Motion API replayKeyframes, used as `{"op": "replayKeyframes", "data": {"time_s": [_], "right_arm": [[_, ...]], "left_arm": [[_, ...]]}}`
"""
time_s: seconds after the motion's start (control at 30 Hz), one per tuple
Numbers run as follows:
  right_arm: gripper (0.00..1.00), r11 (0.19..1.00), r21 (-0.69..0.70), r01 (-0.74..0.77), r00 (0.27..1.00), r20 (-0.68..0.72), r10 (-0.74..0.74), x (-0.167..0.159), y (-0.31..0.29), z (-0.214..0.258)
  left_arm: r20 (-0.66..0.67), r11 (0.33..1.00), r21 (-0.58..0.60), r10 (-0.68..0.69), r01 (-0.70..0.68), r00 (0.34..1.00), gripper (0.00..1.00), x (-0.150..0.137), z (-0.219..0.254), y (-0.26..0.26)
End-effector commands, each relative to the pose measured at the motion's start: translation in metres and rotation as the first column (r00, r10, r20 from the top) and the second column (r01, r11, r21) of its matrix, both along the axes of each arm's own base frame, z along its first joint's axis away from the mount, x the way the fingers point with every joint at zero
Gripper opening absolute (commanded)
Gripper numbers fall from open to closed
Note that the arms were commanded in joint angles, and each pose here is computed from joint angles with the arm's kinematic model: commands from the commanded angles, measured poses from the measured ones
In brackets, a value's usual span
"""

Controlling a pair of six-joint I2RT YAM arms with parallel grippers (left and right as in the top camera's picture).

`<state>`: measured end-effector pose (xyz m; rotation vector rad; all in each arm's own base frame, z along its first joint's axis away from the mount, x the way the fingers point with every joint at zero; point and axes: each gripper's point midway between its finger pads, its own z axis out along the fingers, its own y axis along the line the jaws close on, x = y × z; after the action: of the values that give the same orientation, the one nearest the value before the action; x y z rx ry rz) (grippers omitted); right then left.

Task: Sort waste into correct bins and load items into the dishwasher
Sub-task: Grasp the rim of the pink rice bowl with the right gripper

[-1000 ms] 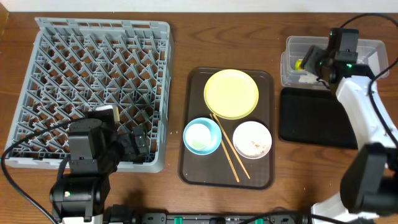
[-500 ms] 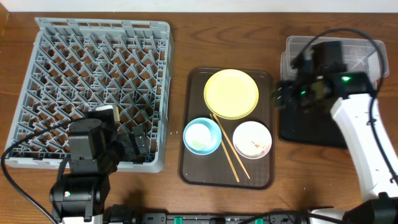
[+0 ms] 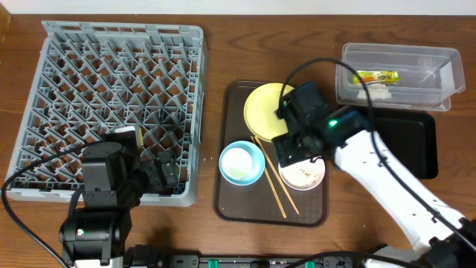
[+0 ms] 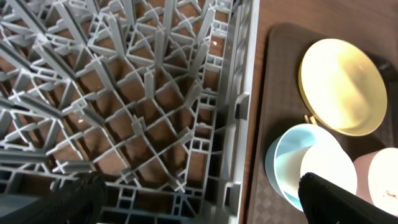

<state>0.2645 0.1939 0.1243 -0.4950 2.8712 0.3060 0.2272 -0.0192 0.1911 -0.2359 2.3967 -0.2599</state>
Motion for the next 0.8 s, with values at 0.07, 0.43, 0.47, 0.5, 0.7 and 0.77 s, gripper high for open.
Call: {"op": "replayKeyframes", "data": {"time_s": [0.07, 0.43, 0.47, 0.5, 0.7, 0.77], "right_arm": [[0.53, 0.998, -0.025, 0.058, 0.998, -0.027, -0.058, -0.017, 0.006, -0.04], [0.38, 0.995, -0.003, 0.102, 0.994, -0.027, -0.102, -0.032, 0.005, -0.09], [0.37, 0.995, -0.001, 0.102, 0.995, -0.025, -0.102, -0.032, 0.004, -0.092], [0.36, 0.995, 0.001, 0.102, 0.995, -0.023, -0.102, -0.032, 0.004, -0.094], [0.33, 0.994, 0.018, 0.108, 0.994, 0.01, -0.108, -0.026, 0.007, -0.096], [0.32, 0.993, 0.012, 0.119, 0.992, 0.031, -0.119, -0.022, 0.005, -0.096]], "left_arm": [[-0.005, 1.0, -0.011, 0.009, -0.009, 1.0, 1.0, -0.002, 0.003, 0.0], [-0.009, 1.0, -0.011, 0.008, -0.009, 1.0, 1.0, -0.003, 0.003, 0.0], [-0.009, 1.0, -0.011, 0.008, -0.009, 1.0, 1.0, -0.003, 0.003, 0.0], [-0.009, 1.0, -0.011, 0.009, -0.009, 1.0, 1.0, -0.003, 0.003, 0.0], [-0.009, 1.0, -0.011, 0.009, -0.009, 1.0, 1.0, -0.003, 0.003, 0.0], [-0.009, 1.0, -0.011, 0.009, -0.009, 1.0, 1.0, -0.003, 0.003, 0.0]]}}
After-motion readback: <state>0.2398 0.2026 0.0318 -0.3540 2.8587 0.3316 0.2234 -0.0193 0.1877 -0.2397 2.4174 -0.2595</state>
